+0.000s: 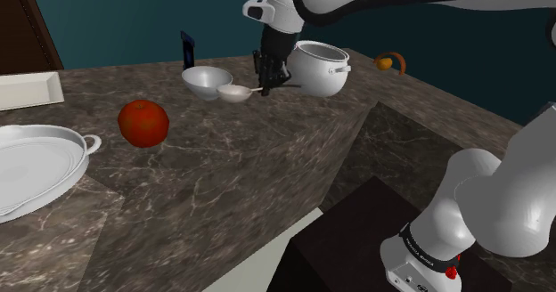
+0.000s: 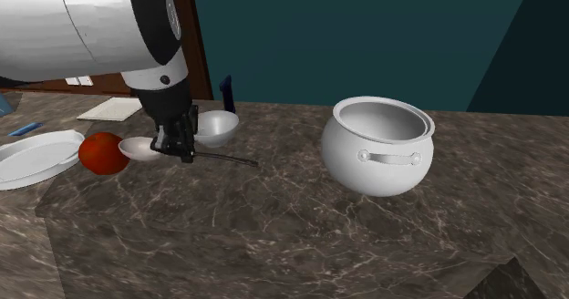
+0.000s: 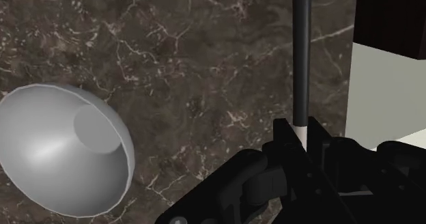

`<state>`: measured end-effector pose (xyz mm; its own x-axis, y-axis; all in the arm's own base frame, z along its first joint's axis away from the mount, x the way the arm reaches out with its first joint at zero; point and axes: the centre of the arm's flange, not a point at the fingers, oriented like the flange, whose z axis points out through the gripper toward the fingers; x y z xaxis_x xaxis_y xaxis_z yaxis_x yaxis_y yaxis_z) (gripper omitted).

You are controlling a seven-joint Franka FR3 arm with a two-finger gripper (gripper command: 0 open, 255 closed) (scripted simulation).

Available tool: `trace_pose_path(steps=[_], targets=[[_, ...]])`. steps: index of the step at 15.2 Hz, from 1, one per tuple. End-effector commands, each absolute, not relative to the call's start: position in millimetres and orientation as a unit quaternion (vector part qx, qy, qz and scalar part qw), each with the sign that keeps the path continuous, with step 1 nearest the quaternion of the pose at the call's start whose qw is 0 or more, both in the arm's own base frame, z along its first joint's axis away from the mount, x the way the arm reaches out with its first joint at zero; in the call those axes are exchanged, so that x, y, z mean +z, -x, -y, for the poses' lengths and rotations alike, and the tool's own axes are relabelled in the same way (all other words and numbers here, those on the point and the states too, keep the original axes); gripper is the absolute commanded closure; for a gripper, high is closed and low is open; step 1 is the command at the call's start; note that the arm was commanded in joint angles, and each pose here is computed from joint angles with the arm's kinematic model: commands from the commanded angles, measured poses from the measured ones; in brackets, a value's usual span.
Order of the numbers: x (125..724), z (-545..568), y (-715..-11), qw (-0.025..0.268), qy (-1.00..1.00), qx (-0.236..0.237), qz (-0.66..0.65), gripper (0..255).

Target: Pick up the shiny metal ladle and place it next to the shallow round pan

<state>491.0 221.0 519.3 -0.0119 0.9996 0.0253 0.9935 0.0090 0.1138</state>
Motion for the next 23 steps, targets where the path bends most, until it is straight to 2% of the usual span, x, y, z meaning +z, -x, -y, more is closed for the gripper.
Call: trace_pose_path(steps=[1,12,23], targets=[[518,-248,-491,0.031,-0.703,0.049,-0.709,255],[519,-394,-494,0.031,-0.703,0.049,-0.709,255],[460,-394,-494,0.031,-0.703,0.049,-0.709,255]])
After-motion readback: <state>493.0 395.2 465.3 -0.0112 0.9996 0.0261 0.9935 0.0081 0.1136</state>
